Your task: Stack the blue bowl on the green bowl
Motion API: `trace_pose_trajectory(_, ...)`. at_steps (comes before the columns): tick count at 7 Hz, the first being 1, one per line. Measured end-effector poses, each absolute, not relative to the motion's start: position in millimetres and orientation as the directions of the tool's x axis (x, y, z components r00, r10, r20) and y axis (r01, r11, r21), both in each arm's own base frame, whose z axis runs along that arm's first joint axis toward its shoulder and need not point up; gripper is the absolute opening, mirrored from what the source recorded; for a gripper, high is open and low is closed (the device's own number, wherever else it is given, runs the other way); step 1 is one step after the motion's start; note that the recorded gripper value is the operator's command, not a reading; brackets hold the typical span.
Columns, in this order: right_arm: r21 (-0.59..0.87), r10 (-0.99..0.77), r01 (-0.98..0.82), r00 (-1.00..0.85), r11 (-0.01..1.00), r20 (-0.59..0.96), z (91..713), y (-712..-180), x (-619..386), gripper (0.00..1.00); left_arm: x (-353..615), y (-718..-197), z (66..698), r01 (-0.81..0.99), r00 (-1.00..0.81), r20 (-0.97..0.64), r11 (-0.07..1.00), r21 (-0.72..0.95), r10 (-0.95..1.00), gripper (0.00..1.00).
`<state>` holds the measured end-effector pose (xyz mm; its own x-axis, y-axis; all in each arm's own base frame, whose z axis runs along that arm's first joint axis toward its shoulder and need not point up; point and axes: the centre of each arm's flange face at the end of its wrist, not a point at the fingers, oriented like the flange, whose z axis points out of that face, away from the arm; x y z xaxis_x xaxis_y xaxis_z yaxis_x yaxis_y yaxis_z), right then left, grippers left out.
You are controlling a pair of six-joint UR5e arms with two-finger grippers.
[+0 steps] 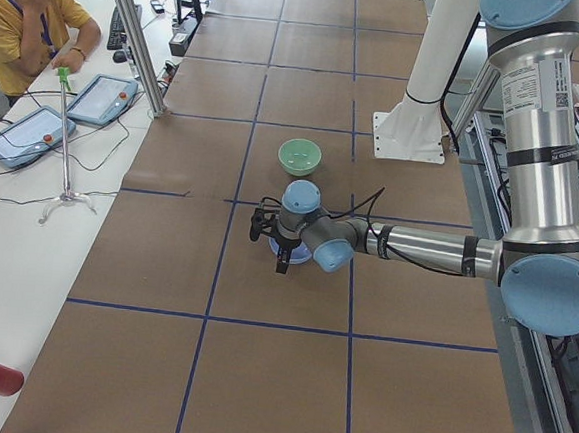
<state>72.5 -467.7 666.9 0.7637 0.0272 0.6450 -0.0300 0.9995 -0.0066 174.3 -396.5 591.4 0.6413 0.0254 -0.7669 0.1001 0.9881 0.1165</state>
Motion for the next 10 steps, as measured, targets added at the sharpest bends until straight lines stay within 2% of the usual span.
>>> trace_pose_trajectory(1, -0.006, 0.027, -0.030, 0.764, 1.000, 0.645, 667, -468, 73, 1.00, 182, -394, 592, 0.111, 0.646, -0.763, 0.987, 0.113, 0.015, 0.00)
trace_pose_trajectory(7, -0.006, 0.027, -0.030, 0.764, 1.000, 0.644, 667, -468, 73, 1.00, 176, -384, 591, 0.124, 0.652, -0.758, 0.986, 0.112, 0.004, 0.00)
trace_pose_trajectory(10, -0.006, 0.027, -0.030, 0.764, 1.000, 0.644, 667, -468, 73, 1.00, 165, -392, 512, 0.152, 0.628, -0.778, 0.979, 0.133, 0.008, 0.00)
